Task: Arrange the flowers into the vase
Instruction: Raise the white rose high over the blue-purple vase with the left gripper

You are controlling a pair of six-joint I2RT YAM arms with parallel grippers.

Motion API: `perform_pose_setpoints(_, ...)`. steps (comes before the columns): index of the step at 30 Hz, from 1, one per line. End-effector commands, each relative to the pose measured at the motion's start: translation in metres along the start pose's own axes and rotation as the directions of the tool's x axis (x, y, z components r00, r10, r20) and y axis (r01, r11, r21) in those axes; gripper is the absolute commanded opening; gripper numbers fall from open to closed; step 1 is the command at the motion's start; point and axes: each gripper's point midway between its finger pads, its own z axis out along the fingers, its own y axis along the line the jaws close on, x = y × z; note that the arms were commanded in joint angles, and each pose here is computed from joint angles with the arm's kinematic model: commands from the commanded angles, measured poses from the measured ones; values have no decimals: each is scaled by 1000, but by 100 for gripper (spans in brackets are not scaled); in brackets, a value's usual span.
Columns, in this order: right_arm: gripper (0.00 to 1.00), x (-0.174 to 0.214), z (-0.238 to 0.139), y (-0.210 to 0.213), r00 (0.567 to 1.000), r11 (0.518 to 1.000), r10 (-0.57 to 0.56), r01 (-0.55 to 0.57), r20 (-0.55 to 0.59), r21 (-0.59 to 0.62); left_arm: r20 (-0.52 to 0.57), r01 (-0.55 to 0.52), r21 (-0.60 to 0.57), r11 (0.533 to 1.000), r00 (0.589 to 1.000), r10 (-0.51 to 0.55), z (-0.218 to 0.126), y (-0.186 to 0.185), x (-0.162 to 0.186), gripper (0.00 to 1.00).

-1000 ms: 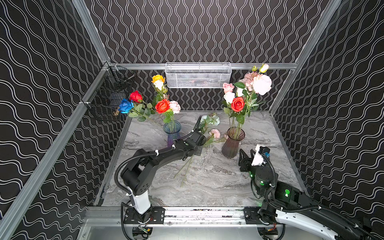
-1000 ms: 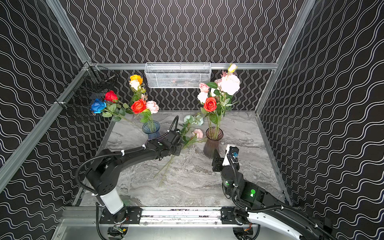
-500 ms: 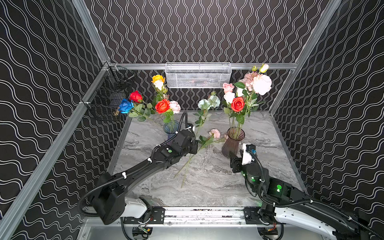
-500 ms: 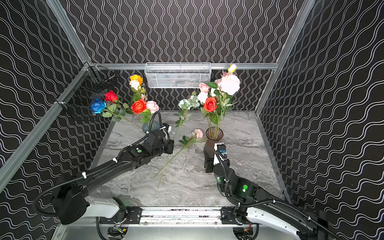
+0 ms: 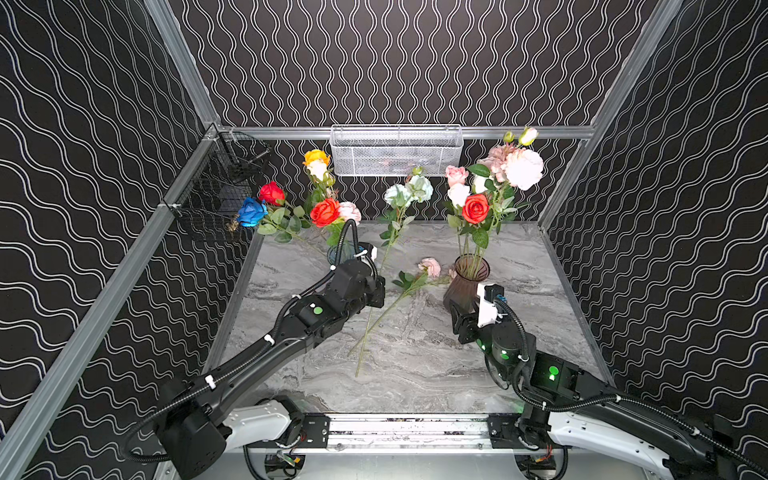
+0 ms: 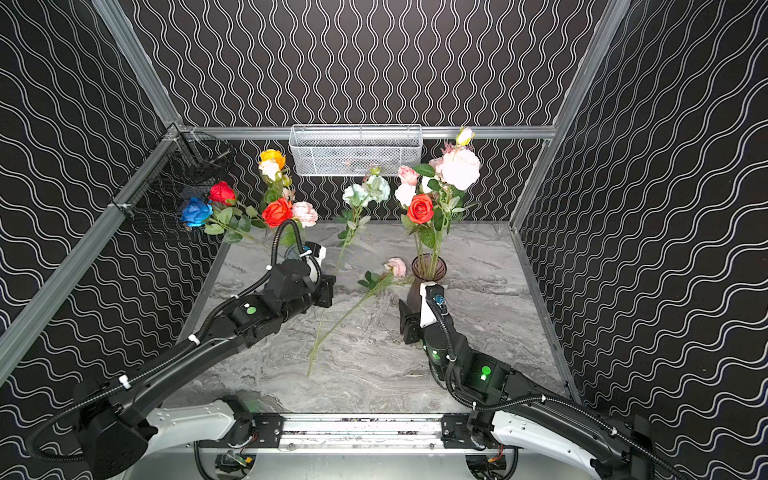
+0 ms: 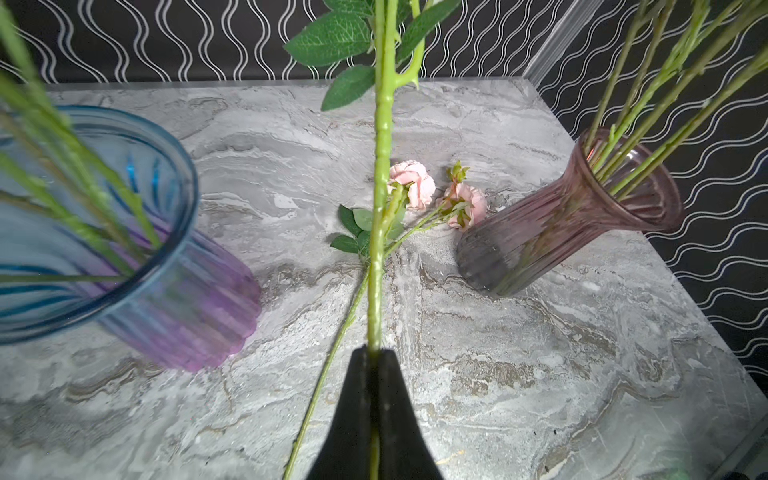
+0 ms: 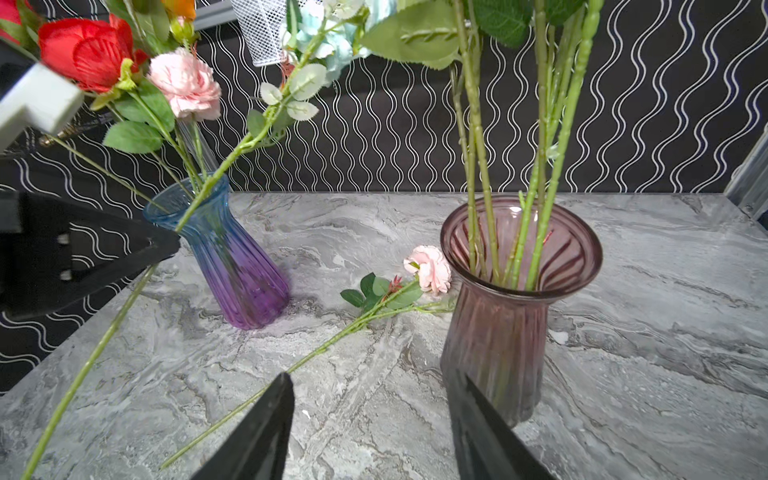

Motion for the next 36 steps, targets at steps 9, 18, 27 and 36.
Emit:
perform_pose_setpoints(9,63,-12,6,30,999,992,-10,15,35,-127,225,-56,175,983,974,15,-61,-35,-77,0)
perform_pose_setpoints(18,64,-15,14,32,998,994,-17,23,65,-103,655,-230,110,967,748,103,-133,-48,-177,0)
perform_pose_setpoints(27,65,-21,19,31,997,995,-12,20,79,-94,829,-311,-262,913,411,378,-146,-51,-245,0)
perform_pose_setpoints(36,65,-28,15,21,995,996,10,-2,102,-85,810,-302,-295,907,424,405,-110,-23,-286,0)
